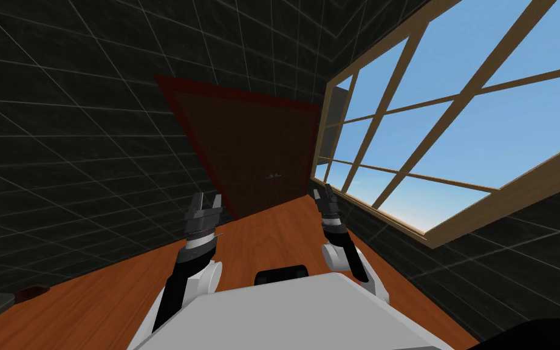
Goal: Pull the door open
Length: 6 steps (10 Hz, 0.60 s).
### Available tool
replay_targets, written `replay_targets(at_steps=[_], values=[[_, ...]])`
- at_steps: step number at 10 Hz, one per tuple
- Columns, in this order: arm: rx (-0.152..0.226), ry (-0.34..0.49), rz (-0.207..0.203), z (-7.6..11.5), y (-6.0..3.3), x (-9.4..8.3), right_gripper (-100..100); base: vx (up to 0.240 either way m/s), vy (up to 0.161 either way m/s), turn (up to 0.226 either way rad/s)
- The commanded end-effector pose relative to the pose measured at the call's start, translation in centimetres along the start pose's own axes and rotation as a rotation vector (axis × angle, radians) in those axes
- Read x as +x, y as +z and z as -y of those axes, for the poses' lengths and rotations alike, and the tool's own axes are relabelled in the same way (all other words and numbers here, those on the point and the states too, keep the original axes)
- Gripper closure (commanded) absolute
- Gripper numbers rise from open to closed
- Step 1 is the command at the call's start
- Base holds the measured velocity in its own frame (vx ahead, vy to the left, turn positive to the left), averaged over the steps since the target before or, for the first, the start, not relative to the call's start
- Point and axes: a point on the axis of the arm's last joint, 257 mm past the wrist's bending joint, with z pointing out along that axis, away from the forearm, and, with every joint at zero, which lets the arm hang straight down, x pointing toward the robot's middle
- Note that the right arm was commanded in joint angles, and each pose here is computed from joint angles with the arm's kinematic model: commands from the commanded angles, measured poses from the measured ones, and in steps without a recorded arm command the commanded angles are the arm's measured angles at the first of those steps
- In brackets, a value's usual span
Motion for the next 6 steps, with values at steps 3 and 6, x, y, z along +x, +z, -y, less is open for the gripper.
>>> replay_targets(at_steps=[3, 6], values=[[0.037, 0.016, -0.008, 2.5, -0.55, -0.1, -100, 0.104, 0.013, 0.051], [0.074, 0.030, -0.015, 4.9, -1.16, -0.2, -100, 0.096, -0.001, 0.049]])
